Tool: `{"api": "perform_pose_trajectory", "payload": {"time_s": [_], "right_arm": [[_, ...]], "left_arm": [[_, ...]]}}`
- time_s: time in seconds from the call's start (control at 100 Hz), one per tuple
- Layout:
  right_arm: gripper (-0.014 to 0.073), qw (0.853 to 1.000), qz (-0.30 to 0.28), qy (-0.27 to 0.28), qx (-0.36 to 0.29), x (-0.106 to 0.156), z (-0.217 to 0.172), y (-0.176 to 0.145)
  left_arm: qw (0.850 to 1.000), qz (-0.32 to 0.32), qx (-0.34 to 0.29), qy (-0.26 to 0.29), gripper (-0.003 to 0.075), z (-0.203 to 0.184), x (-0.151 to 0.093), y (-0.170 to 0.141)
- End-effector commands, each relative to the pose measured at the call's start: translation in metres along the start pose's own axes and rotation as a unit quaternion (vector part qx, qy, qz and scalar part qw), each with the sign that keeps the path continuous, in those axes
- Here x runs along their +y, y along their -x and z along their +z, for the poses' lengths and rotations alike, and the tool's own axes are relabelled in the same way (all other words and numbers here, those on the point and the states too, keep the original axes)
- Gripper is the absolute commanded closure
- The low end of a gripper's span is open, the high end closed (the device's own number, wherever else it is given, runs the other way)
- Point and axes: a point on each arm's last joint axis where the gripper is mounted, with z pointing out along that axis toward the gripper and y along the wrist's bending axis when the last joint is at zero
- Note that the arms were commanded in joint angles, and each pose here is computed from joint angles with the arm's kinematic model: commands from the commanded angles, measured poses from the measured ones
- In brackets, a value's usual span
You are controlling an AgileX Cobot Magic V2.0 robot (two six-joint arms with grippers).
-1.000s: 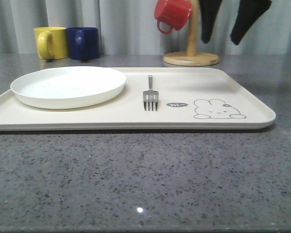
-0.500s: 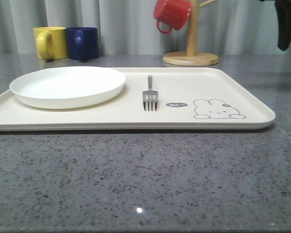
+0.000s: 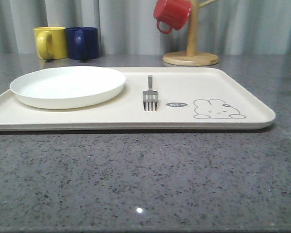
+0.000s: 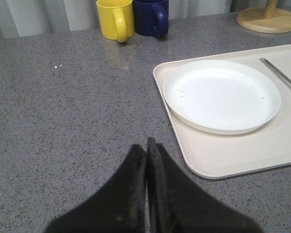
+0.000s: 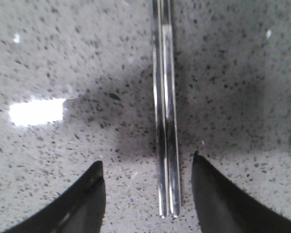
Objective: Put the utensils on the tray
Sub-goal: 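Raise the right gripper and move it over the chopsticks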
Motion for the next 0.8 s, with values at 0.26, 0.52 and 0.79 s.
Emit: {"api": "perform_pose_trajectory", "payload": {"time_s": [0.26,0.52,0.79], "right_arm": [[0.0181,1.0,-0.015,-0.005,-0.026,-0.004,-0.002,0.002],[0.0434,1.0,-0.015,-0.006,-0.015,-0.004,0.006,0.004],[0.0658,0.999,-0.018,-0.001,-0.036,0.0,-0.008,0.001]], "left_arm": [[0.999,-0.006,-0.044,-0.001,0.0739,-0.002,0.0,0.013],[0.999,-0.006,-0.044,-0.001,0.0739,-0.002,0.0,0.013],[0.999,-0.006,-0.044,-0.001,0.0739,-0.002,0.0,0.013]]}}
